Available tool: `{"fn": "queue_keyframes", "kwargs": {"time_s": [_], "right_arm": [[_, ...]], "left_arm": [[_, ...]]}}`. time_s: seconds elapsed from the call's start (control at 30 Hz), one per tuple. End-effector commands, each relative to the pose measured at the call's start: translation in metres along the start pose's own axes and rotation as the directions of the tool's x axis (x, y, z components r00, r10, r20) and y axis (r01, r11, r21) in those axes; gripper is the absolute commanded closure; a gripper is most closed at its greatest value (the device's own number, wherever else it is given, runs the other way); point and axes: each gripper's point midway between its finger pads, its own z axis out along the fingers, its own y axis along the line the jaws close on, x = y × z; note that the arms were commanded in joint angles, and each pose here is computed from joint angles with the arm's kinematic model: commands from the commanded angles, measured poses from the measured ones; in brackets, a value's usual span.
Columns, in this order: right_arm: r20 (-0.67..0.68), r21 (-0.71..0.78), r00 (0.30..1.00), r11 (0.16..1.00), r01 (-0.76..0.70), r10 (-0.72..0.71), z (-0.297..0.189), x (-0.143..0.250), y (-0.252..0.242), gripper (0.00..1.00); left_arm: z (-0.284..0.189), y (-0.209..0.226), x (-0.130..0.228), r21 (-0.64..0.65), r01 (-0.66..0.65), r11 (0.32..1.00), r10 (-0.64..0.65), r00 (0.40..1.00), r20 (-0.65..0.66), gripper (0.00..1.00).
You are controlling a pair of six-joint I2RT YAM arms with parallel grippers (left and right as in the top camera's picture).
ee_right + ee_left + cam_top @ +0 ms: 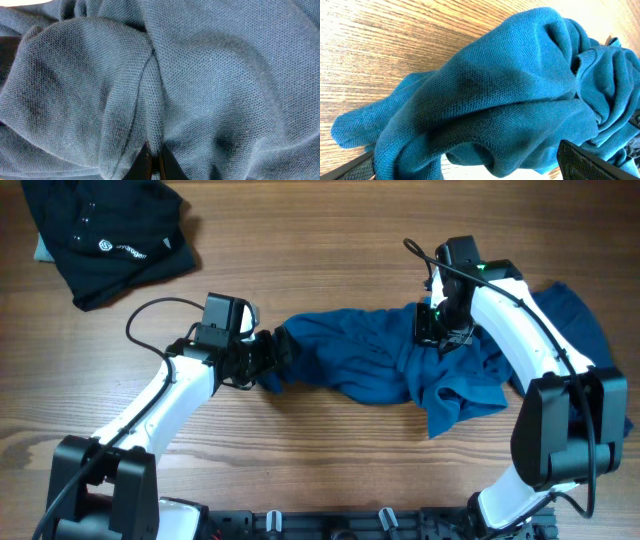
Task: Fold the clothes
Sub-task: 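Grasp the shirt ends with both grippers and stretch it taut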
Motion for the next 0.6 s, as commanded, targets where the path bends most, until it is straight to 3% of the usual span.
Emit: {"fn": "queue_keyframes", "kwargs": {"time_s": [0.0,0.13,0.17,0.2,0.27,0.3,0.33,0.57], "right_arm": [[-0.04,-0.018,0.999,1.0,-0.012,0.011,0.008,0.009,0.008,0.96],[-0.047,-0.045,0.999,0.999,-0.008,0.006,0.008,0.011,0.014,0.96],[-0.046,-0.045,0.999,0.999,-0.007,0.005,0.008,0.01,0.014,0.96],[-0.044,-0.045,0.999,0.999,-0.007,0.005,0.008,0.01,0.014,0.96],[-0.04,-0.045,0.999,0.999,-0.012,0.01,0.007,0.009,0.014,0.96],[-0.034,-0.044,0.999,0.999,-0.014,0.013,0.006,0.009,0.014,0.96],[-0.025,-0.046,1.0,0.999,-0.013,0.012,0.003,0.008,0.015,0.96],[0.125,-0.089,0.992,0.996,0.005,0.006,-0.053,0.006,0.023,0.96]], "left_arm": [[0.002,-0.002,-0.002,-0.001,0.004,1.0,-0.003,1.0,0.005,0.0],[0.002,-0.002,-0.003,-0.002,0.003,1.0,-0.003,1.0,0.007,0.0],[0.002,-0.001,-0.003,-0.005,0.003,1.0,-0.003,1.0,0.009,0.12],[0.002,-0.001,-0.003,-0.008,0.003,1.0,-0.003,1.0,0.011,0.44],[0.002,0.0,-0.004,-0.01,0.004,1.0,-0.004,1.0,0.012,0.78],[0.002,0.0,-0.004,-0.01,0.004,1.0,-0.003,1.0,0.012,0.9],[0.002,-0.001,-0.004,-0.009,0.003,1.0,-0.003,1.0,0.012,0.96],[-0.004,-0.005,-0.006,0.003,-0.006,1.0,0.006,1.0,0.029,0.96]]}}
